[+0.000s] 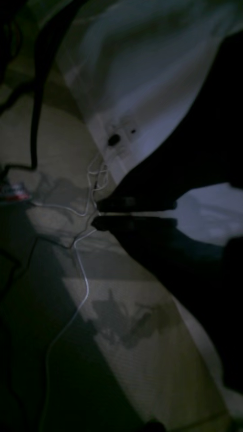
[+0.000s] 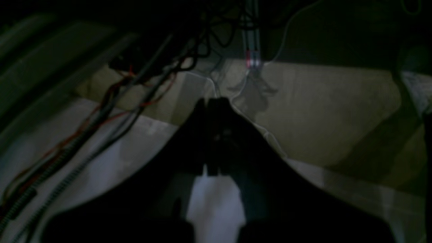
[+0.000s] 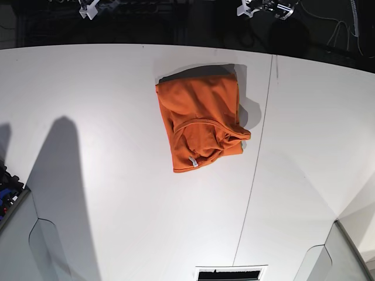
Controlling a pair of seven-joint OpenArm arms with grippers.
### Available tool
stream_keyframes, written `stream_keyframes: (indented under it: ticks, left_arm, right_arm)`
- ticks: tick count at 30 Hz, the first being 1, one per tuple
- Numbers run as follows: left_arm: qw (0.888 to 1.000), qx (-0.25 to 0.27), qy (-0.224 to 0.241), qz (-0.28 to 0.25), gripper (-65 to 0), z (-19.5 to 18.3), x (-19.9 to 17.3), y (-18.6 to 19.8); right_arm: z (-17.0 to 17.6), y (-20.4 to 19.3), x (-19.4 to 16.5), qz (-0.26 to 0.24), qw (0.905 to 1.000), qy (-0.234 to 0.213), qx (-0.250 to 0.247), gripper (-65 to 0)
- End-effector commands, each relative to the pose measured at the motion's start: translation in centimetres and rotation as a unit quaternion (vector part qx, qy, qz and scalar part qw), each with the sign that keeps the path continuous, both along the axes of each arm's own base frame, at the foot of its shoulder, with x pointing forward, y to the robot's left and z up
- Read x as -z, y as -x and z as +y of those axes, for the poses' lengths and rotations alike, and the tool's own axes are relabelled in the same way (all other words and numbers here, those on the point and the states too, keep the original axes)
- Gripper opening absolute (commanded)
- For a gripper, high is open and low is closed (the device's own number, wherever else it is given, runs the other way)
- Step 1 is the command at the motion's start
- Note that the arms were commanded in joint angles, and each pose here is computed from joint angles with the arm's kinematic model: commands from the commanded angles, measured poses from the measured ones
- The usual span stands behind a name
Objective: Layout the t-shirt on the table in an organized manner, then fold the t-shirt properly
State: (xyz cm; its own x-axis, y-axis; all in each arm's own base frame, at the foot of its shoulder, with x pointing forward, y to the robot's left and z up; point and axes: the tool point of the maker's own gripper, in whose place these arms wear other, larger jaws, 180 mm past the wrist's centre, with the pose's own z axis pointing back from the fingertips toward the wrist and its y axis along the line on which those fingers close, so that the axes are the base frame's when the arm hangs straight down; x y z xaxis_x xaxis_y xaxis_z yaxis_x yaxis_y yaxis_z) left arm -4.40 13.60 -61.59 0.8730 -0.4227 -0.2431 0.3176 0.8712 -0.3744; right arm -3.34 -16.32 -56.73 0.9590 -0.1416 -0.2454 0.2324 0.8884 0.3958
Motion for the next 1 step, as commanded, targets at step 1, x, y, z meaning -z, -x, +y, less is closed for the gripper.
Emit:
stream_keyframes:
  ticks: [1]
  left_arm:
    - [1.0,-0.001,0.01,-0.011,-61.8,-0.55,0.06,-0.45]
  right_arm:
    - [-0.46,-0.27,-0.19,-0.004,1.0,0.0,-0.002,-65.0]
